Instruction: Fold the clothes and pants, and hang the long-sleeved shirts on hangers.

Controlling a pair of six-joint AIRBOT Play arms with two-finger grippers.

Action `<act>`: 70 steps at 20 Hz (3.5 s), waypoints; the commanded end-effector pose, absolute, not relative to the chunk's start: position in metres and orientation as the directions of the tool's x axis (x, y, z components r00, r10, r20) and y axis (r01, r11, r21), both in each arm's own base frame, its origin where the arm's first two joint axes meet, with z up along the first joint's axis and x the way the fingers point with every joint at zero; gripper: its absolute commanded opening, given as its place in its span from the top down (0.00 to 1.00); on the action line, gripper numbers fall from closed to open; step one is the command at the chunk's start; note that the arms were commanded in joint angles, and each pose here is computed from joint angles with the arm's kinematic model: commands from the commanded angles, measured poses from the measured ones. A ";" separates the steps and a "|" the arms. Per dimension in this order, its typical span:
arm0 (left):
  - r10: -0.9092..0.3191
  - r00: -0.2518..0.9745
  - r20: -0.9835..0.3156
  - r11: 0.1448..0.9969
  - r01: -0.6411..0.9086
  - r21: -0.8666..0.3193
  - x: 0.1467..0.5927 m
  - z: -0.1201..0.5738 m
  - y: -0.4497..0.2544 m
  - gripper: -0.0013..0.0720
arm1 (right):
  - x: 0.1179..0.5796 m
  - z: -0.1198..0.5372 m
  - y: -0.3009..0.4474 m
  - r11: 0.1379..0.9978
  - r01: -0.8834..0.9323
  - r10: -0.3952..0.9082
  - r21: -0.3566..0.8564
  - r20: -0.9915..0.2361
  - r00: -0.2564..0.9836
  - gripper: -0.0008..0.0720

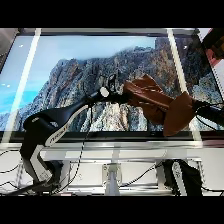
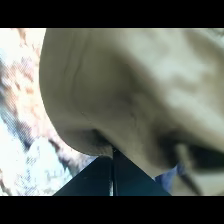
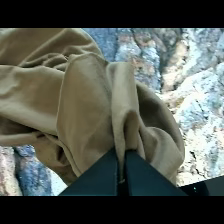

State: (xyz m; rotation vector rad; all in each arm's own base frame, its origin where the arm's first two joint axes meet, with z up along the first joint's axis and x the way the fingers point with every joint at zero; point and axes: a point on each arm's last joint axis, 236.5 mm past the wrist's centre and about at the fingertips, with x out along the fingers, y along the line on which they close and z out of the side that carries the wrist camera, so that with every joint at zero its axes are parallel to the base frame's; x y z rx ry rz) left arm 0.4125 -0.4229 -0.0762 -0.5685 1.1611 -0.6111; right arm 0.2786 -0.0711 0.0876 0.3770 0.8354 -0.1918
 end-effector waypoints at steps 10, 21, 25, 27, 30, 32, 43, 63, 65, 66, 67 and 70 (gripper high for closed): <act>-0.434 0.823 -0.366 0.901 0.393 -0.184 0.494 0.219 -0.213 0.97 | 0.353 0.237 -0.039 0.864 0.082 0.139 0.497 -0.392 0.910 0.97; -0.286 0.951 0.116 0.958 0.286 0.021 0.322 0.458 -0.093 0.97 | 0.286 0.329 0.073 0.880 -0.352 0.466 0.319 -0.435 0.770 0.97; -0.296 0.955 0.034 0.955 0.295 0.024 0.271 0.447 -0.082 0.97 | 0.268 0.346 0.081 0.881 -0.387 0.471 0.272 -0.432 0.769 0.97; -0.298 0.950 -0.097 0.955 0.296 -0.030 0.270 0.416 -0.083 0.97 | 0.281 0.327 0.075 0.879 -0.364 0.473 0.308 -0.469 0.746 0.97; -0.284 0.901 -0.329 0.957 0.286 -0.044 0.296 0.350 -0.089 0.97 | 0.324 0.280 0.058 0.865 -0.289 0.484 0.411 -0.528 0.698 0.97; -0.271 0.851 -0.449 0.959 0.281 -0.047 0.326 0.302 -0.097 0.97 | 0.365 0.245 0.042 0.850 -0.214 0.480 0.481 -0.541 0.691 0.97; -0.217 0.757 -0.616 0.967 0.253 -0.030 0.504 0.108 -0.137 0.96 | 0.535 0.143 0.039 0.837 -0.042 0.338 0.546 -0.456 0.823 0.97; -0.153 0.732 -0.663 0.980 0.197 -0.009 0.507 0.092 -0.100 0.03 | 0.521 0.136 0.002 0.977 -0.089 0.185 0.195 -0.554 0.812 0.46; -0.125 0.722 -0.680 0.987 0.162 -0.009 0.491 0.108 -0.078 0.03 | 0.478 0.104 0.004 0.974 -0.209 0.206 0.087 -0.721 0.662 0.54; -0.114 0.721 -0.683 0.989 0.147 -0.010 0.484 0.117 -0.070 0.03 | 0.456 0.084 0.004 0.964 -0.256 0.206 0.067 -0.799 0.565 0.57; -0.107 0.724 -0.681 0.991 0.136 -0.010 0.478 0.126 -0.063 0.02 | 0.433 0.066 0.004 0.955 -0.288 0.210 0.076 -0.858 0.469 0.57; -0.103 0.738 -0.666 0.992 0.128 -0.011 0.456 0.155 -0.057 0.02 | 0.384 0.030 0.015 0.939 -0.304 0.251 0.161 -0.925 0.285 0.64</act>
